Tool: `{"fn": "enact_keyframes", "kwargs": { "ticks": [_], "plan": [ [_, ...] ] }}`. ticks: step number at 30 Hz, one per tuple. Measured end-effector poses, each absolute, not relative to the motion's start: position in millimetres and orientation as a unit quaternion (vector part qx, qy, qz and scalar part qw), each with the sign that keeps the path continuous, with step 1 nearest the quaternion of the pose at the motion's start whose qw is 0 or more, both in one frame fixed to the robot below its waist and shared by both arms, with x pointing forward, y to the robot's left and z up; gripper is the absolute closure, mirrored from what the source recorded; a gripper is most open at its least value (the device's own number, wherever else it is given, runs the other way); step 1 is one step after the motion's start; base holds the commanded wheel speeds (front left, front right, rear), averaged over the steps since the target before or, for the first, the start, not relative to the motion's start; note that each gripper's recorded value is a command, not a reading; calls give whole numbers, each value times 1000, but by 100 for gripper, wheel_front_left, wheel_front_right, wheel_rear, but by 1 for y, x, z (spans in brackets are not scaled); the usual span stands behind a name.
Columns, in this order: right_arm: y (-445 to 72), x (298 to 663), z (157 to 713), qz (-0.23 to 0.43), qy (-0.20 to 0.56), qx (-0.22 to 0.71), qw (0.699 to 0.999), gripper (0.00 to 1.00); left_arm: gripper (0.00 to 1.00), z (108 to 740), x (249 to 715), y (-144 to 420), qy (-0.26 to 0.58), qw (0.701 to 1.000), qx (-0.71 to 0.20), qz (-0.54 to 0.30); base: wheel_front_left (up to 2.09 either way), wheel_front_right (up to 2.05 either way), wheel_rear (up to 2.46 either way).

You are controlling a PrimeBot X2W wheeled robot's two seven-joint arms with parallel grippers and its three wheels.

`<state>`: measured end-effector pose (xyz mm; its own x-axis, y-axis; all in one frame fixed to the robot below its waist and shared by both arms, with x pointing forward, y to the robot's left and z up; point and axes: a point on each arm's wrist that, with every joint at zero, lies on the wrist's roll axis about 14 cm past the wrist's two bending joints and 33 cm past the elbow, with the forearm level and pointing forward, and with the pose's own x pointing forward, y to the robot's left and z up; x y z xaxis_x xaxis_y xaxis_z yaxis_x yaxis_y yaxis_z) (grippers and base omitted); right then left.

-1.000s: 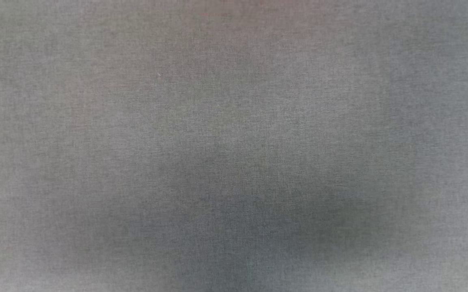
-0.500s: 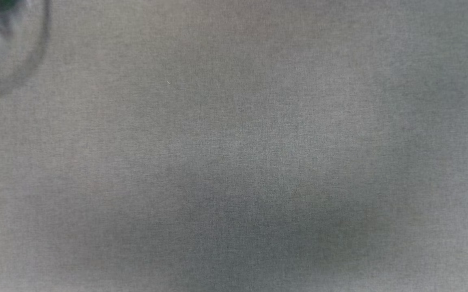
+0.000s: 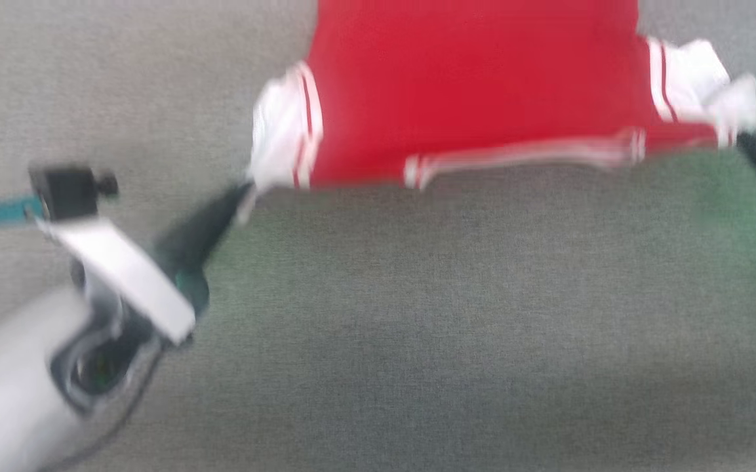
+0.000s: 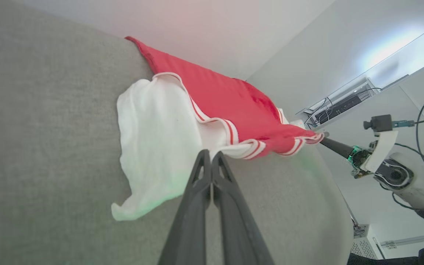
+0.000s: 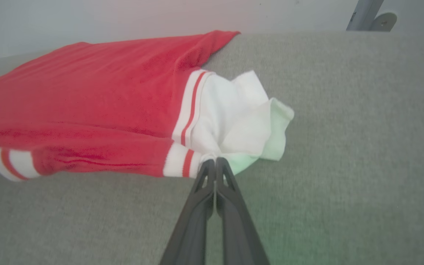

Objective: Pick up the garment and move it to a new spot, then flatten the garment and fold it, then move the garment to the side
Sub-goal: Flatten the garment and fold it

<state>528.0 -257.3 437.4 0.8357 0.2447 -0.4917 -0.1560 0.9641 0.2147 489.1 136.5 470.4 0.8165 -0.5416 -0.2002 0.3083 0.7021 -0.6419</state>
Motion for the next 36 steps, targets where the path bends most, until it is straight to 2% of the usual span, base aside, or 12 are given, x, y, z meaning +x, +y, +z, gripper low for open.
{"fn": "enact_keyframes", "kwargs": {
  "ticks": [11,19,25,36],
  "plan": [
    [-262,426,411,130,365,119,914,100,100,443,391,133,271,874,-306,-261,0,0,0],
    [-256,360,394,151,448,131,871,100,100,427,342,145,320,865,-293,-254,0,0,0],
    [-256,357,396,150,441,125,876,100,100,418,341,141,317,868,-285,-256,0,0,0],
    [-239,349,360,164,506,31,846,100,100,372,342,128,358,862,-254,-255,0,0,0]
  ]
}}
